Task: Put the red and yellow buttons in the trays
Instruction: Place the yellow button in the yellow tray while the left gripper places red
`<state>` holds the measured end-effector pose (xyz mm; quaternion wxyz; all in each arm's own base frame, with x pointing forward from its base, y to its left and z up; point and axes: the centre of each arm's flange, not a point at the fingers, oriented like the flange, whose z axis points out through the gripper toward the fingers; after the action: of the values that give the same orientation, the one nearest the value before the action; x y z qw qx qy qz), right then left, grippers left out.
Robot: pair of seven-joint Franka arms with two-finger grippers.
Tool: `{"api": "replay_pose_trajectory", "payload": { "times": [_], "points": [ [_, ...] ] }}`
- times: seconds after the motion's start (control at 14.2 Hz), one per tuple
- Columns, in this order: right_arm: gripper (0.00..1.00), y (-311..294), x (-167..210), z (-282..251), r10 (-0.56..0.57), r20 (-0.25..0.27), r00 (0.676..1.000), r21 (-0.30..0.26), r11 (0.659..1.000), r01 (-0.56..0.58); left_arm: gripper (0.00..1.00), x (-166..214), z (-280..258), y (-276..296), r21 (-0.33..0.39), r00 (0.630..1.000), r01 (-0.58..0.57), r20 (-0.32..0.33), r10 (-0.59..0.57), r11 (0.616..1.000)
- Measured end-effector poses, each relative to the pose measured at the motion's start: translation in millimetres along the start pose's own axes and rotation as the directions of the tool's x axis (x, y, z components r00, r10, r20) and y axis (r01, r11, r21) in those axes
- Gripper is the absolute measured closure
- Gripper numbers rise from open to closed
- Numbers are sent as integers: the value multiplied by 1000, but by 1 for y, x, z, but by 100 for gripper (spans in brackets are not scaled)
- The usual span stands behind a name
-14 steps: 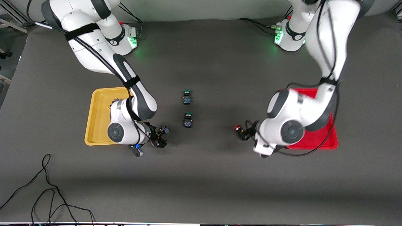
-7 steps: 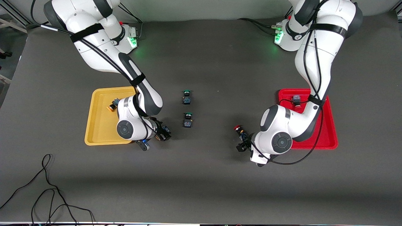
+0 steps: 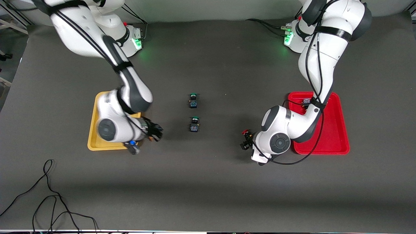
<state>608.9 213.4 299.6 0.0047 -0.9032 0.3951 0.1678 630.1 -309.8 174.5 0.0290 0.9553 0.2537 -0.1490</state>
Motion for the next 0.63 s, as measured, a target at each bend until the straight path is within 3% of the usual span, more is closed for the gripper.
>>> {"api": "replay_pose_trajectory", "payload": {
  "times": [0.14, 0.28, 0.42, 0.63],
  "points": [
    [67, 35, 26, -37, -28, -2, 1000, -9, 1000, 28, 49, 0, 2, 0, -1, 1000, 0, -1, 0, 1000],
    [67, 73, 69, -30, -52, -1, 999, -21, 998, 52, 67, 0, 0, 0, -5, 1000, 0, -5, 0, 1000],
    [67, 104, 102, 13, -90, -34, 995, -8, 996, 90, 67, -1, -5, 0, -6, 1000, -1, -7, 0, 1000],
    [67, 139, 114, 81, -136, -100, 986, 5, 990, 138, 67, -11, -42, -6, 36, 1000, -7, 14, 6, 999]
  ]
}}
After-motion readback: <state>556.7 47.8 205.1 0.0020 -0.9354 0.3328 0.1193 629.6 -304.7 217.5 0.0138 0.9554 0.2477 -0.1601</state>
